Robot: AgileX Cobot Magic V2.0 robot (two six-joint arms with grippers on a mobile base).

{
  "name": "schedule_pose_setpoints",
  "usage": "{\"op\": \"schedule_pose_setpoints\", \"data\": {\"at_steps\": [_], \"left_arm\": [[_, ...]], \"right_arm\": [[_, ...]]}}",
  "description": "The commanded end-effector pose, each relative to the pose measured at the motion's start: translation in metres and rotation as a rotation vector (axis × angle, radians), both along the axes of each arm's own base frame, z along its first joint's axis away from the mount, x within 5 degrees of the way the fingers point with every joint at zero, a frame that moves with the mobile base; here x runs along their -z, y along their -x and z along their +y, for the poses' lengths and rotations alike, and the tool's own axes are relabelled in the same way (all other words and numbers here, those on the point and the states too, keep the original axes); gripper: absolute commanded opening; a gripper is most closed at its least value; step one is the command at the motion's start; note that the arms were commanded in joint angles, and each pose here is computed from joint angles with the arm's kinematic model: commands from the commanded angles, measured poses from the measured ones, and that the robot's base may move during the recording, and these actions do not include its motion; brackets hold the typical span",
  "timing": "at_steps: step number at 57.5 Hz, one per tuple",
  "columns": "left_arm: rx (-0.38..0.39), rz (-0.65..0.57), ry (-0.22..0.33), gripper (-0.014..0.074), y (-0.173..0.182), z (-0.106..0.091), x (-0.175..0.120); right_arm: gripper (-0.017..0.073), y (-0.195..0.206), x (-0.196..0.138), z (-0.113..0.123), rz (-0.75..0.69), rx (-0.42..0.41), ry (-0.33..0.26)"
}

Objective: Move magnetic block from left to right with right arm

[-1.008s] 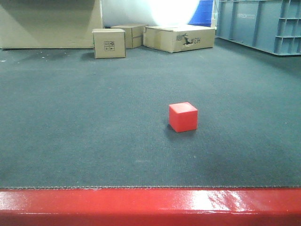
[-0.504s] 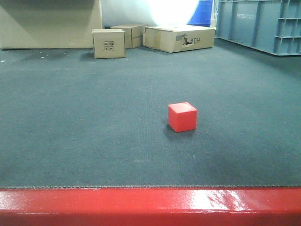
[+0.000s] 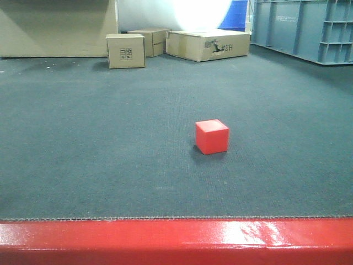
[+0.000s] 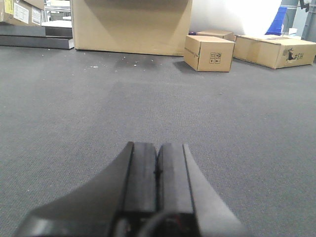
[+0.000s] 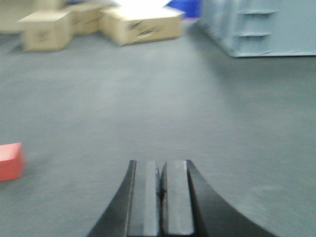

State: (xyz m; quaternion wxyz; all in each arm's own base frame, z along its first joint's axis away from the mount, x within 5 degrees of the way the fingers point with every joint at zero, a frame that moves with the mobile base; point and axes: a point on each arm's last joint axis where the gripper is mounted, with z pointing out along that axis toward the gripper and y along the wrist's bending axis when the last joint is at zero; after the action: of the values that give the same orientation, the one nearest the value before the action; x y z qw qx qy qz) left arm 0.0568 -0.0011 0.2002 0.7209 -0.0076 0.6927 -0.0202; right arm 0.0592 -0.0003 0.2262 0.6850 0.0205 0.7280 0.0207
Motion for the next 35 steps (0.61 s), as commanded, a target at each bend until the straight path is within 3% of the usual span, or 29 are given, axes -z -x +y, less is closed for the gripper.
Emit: {"op": "schedule_pose_setpoints", "data": {"at_steps": [1,10,35], "left_arm": [[-0.009,-0.085,0.012,-0.0126,0.001,0.001,-0.005],[-0.009,-0.085,0.012,-0.0126,0.001,0.001,-0.005],[-0.009,-0.085,0.012,-0.0126,0.001,0.001,-0.005]], "right_arm": [[0.0058,0.004,-0.002,-0.002,-0.143,0.042,-0.001],[0.0058,0.004,0.021,-0.002,-0.161,0.045,-0.002],[0.0057,0.004,0.021,-0.002,-0.16,0.045,-0.002]]}}
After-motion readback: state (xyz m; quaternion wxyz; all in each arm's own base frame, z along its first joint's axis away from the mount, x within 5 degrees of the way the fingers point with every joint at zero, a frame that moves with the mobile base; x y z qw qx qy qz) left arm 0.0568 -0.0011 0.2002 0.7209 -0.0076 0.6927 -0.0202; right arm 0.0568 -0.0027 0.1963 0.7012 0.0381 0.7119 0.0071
